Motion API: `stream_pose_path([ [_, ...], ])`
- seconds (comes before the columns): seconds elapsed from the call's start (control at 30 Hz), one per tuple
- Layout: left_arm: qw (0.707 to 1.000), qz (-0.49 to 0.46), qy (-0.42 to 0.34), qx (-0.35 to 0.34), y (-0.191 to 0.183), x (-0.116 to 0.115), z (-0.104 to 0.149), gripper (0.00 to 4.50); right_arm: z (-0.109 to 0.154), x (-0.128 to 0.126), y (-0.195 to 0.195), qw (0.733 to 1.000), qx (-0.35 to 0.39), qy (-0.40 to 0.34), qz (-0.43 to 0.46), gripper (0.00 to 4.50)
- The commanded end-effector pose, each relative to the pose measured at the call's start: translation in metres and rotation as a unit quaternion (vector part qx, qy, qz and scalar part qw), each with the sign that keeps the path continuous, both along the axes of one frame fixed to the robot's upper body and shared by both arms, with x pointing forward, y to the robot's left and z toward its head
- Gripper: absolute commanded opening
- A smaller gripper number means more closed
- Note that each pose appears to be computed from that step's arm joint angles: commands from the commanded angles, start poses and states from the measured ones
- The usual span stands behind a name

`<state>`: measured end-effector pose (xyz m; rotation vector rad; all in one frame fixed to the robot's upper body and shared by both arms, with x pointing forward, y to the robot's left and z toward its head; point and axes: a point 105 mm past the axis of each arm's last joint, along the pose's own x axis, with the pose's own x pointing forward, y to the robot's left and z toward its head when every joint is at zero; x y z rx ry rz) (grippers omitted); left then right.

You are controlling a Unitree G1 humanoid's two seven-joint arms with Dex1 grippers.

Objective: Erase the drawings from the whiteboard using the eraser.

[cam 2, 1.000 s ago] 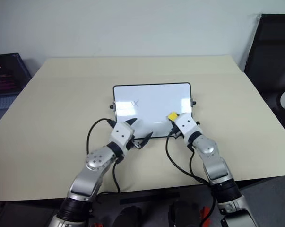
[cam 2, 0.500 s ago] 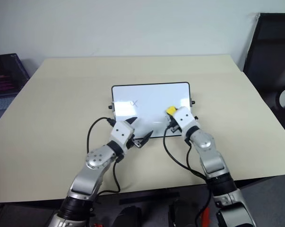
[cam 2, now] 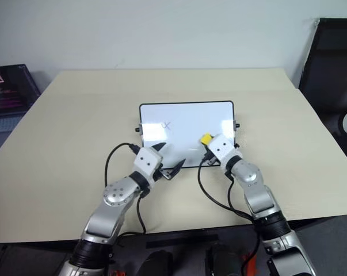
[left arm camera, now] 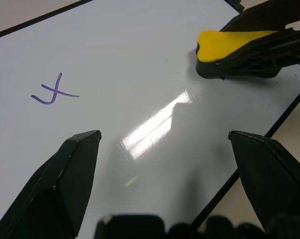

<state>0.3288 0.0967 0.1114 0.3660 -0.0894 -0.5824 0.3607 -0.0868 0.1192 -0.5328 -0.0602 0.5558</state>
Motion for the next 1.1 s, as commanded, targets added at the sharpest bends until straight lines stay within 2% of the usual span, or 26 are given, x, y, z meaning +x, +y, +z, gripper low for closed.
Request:
stream_pose_path([
  [0.03, 0.999, -0.002, -0.031, -0.008, -0.003, -0.002, 0.015, 4.50, -0.014, -0.003, -0.016, 0.999, -0.025, 0.029, -0.020, 1.13],
  [0.5, 1.000, -0.008, -0.028, -0.009, -0.005, 0.000, 0.014, 4.50, -0.017, -0.013, -0.036, 0.997, -0.042, 0.048, -0.046, 1.13],
  [0.87, 1.000, -0.013, -0.028, -0.005, -0.005, -0.003, 0.013, 4.50, 0.017, -0.012, -0.052, 0.996, 0.018, -0.013, -0.089, 1.13],
  [1.1, 0.999, 0.018, -0.047, -0.005, -0.001, 0.000, 0.020, 4.50, 0.022, -0.012, -0.047, 0.995, 0.032, -0.032, -0.088, 1.13],
])
